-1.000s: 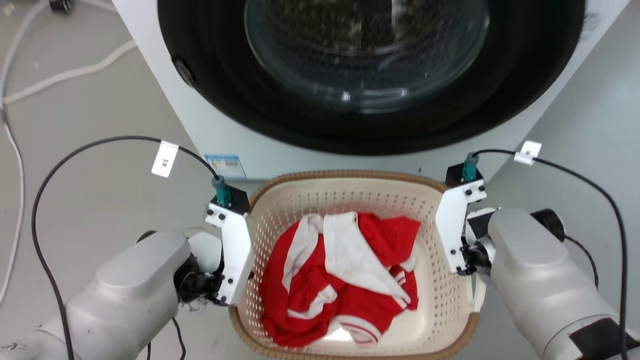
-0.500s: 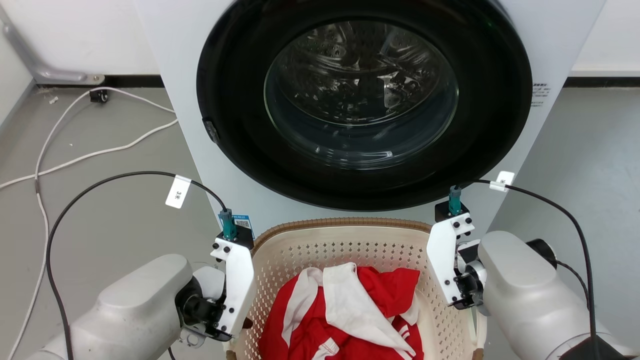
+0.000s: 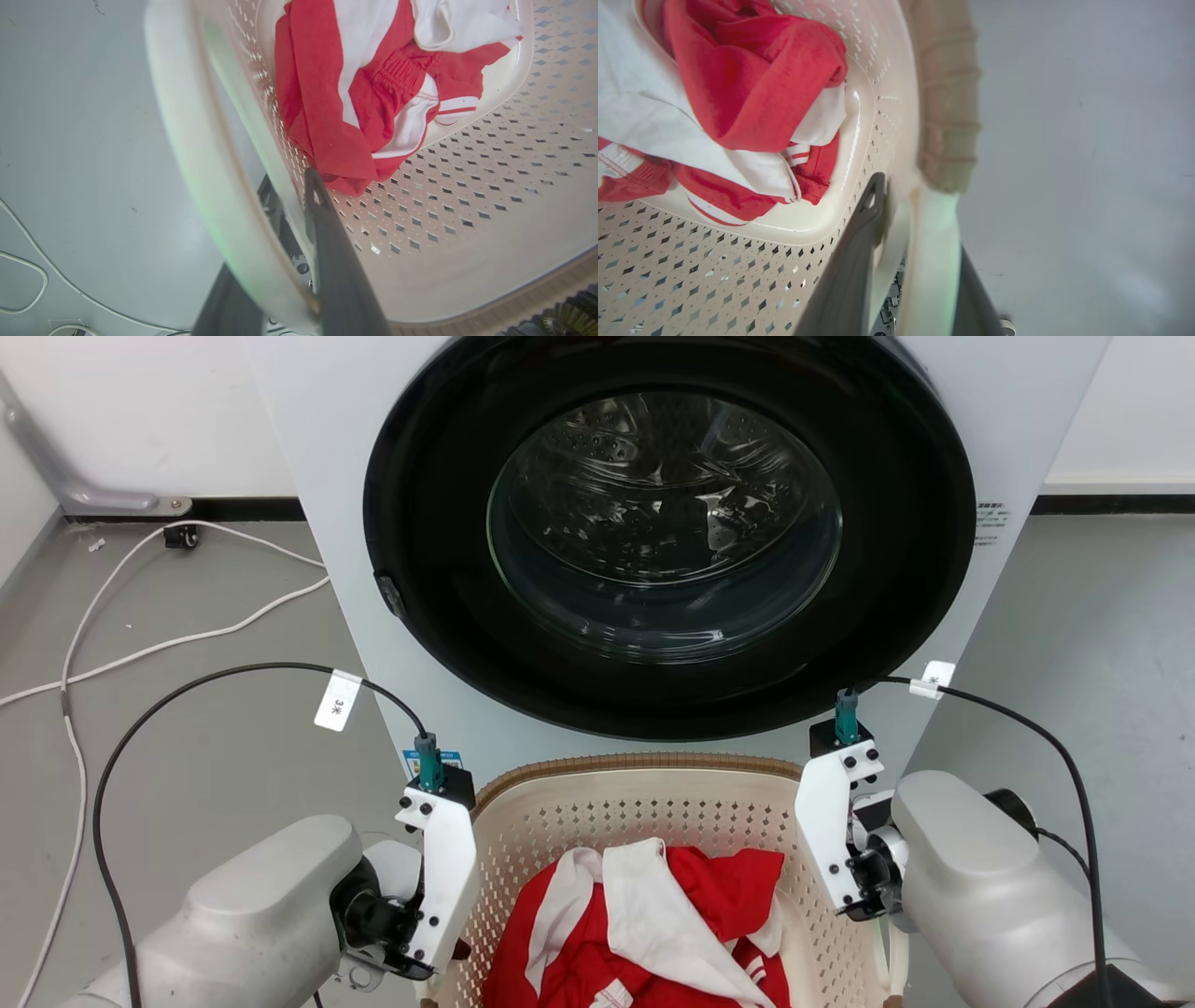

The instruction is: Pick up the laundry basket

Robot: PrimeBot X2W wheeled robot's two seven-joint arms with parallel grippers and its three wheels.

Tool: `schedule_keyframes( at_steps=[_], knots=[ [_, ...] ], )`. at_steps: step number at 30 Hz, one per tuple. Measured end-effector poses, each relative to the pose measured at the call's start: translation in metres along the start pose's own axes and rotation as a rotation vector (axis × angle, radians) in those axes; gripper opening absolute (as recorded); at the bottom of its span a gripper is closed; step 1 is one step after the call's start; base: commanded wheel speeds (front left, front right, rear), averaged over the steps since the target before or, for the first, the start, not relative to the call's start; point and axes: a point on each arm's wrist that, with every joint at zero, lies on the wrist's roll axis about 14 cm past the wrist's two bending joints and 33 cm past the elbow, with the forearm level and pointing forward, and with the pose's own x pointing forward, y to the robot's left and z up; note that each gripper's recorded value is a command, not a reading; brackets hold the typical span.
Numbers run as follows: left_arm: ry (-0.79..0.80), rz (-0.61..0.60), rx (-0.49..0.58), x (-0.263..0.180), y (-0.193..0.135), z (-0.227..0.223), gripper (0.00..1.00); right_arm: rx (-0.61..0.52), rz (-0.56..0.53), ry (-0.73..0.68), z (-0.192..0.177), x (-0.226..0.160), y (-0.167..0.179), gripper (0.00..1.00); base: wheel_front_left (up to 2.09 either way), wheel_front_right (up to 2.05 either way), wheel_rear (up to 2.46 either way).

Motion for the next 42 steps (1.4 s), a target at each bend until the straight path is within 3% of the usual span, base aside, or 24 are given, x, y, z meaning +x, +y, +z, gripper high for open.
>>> schedule_keyframes(
  at_steps=[42],
  knots=[
    [0.020, -0.002, 0.004, 0.0024, 0.0008, 0.0036, 0.00, 0.032, 0.020, 0.026, -0.0092, 0.0056, -0.0003, 0.00, 0.00, 0.00, 0.00]
  ],
)
